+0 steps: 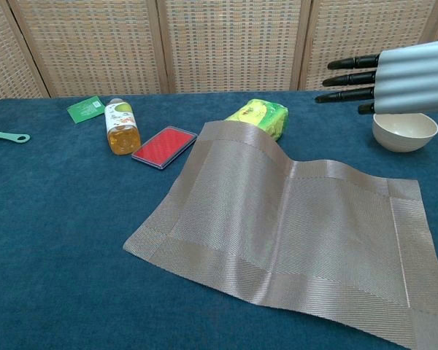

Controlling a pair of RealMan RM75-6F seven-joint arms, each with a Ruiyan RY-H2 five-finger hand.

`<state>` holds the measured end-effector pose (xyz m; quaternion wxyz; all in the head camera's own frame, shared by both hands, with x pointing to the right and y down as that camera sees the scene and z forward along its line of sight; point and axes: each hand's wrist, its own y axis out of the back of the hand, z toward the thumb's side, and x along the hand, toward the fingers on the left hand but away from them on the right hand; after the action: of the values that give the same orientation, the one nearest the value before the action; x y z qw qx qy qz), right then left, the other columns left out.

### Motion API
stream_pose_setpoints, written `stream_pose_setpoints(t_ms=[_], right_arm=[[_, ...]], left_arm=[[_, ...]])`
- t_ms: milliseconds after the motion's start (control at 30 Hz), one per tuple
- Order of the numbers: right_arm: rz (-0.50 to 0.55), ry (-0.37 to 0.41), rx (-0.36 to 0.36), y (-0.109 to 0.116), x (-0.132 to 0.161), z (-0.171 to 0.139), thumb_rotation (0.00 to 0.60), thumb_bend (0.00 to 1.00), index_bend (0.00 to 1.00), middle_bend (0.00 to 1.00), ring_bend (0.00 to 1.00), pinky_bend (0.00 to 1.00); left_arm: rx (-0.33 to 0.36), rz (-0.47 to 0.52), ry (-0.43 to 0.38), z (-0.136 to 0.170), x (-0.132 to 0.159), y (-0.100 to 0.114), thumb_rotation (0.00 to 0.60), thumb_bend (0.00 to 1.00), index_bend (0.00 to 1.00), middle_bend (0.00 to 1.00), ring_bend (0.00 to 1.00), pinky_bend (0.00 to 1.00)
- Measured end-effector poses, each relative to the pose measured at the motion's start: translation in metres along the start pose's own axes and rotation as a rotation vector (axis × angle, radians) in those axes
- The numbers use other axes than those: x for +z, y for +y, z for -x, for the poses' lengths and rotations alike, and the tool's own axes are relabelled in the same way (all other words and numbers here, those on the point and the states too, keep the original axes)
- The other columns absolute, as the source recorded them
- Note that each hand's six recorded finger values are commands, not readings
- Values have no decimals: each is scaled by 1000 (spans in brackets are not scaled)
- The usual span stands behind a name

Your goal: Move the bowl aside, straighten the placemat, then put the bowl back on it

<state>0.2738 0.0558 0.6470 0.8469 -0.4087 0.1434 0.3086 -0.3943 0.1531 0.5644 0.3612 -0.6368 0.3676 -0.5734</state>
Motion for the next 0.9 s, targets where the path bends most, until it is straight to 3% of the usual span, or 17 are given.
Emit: stream_pose_setpoints(t_ms=[133, 367, 600, 800, 900], right_arm=[[115, -116, -28, 6, -9, -10, 600, 0, 21, 0, 0, 0], [473, -424, -69, 16, -19, -55, 600, 0, 0, 0, 0, 0], [816, -707, -39, 27, -2, -109, 600, 0, 0, 0, 0, 0], [1105, -881, 20, 30, 26, -142, 600, 0, 0, 0, 0, 0], [1190, -940, 34, 31, 42, -153, 600, 0, 4, 0, 0, 0]], left_arm=[[-1, -14, -14, -3, 2, -2, 600, 0, 0, 0, 0, 0], [-7, -59, -100, -18, 12, -14, 600, 0, 0, 0, 0, 0], [-1, -130, -295, -55, 39, -39, 600, 0, 0, 0, 0, 0], [15, -231, -497, -83, 72, -63, 600, 0, 0, 0, 0, 0], [4, -284, -597, -93, 90, -81, 600, 0, 0, 0, 0, 0]])
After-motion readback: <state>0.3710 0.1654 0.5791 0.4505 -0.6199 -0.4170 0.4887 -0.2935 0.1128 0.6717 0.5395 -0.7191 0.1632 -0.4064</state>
